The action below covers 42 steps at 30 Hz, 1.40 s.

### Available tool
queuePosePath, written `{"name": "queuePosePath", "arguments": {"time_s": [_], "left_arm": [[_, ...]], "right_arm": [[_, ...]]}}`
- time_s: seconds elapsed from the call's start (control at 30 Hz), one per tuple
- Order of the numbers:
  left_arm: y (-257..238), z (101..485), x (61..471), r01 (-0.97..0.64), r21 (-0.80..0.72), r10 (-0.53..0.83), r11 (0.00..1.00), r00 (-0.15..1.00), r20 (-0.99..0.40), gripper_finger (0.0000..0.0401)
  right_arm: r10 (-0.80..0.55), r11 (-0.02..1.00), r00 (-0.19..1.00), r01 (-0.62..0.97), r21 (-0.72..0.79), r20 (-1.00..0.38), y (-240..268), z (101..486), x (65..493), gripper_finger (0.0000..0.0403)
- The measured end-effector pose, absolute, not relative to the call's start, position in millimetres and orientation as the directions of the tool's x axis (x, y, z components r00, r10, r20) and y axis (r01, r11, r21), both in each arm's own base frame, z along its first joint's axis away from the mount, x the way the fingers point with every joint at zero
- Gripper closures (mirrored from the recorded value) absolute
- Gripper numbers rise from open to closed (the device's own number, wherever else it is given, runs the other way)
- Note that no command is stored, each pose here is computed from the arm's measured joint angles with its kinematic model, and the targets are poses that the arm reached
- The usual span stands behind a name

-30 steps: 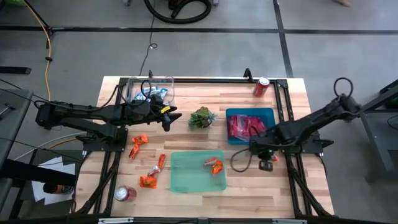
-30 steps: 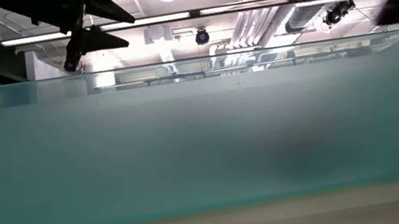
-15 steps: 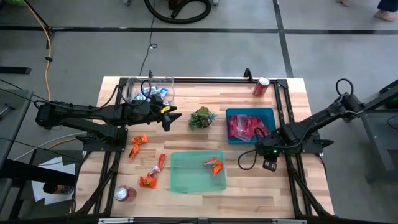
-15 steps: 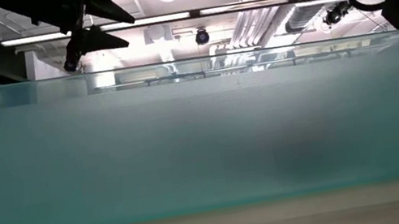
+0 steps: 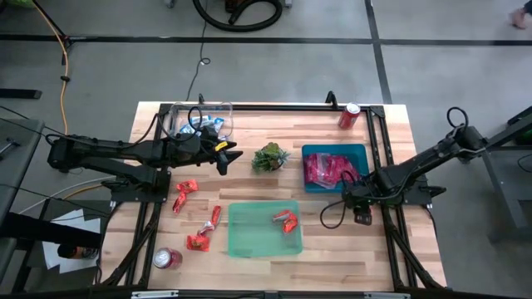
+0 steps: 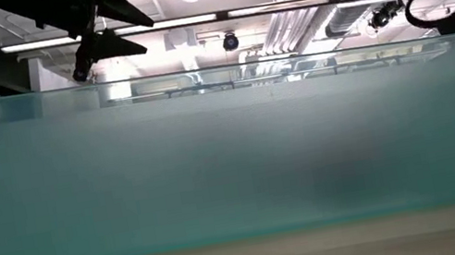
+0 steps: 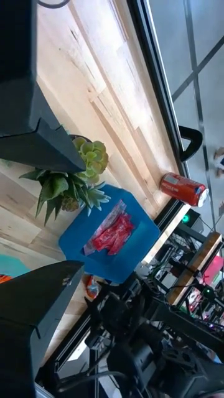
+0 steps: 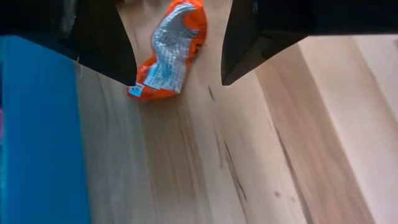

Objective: Sort candy
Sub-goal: Put the orange candy into the green transparent bin

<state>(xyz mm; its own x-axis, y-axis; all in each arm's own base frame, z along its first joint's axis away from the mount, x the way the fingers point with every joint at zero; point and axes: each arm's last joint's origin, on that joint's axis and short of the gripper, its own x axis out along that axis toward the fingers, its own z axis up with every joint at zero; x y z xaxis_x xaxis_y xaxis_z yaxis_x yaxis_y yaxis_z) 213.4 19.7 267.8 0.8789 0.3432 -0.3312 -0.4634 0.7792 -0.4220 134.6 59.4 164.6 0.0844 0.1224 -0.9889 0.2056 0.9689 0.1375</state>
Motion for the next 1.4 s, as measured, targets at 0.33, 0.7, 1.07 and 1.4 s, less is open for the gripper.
{"name": "queuePosePath", "arguments": {"time_s": [0.33,0.7,1.07,1.4], "left_arm": [[20,268,213,-0.465,-0.421,0.345,0.779,0.878,-0.332,0.0169],[20,267,213,-0.470,-0.416,0.345,0.779,0.874,-0.342,0.0169],[20,266,213,-0.471,-0.414,0.344,0.779,0.873,-0.345,0.0169],[20,266,213,-0.472,-0.413,0.344,0.779,0.872,-0.348,0.0169]], "right_arm": [[0.113,0.976,0.105,0.174,0.130,-0.988,58,150,132,0.0176],[0.038,0.974,0.114,0.216,0.062,-0.993,54,142,128,0.0204],[0.123,0.970,0.065,0.201,0.134,-0.990,56,142,125,0.0280],[0.150,0.965,0.051,0.208,0.158,-0.987,57,147,127,0.0391]]}}
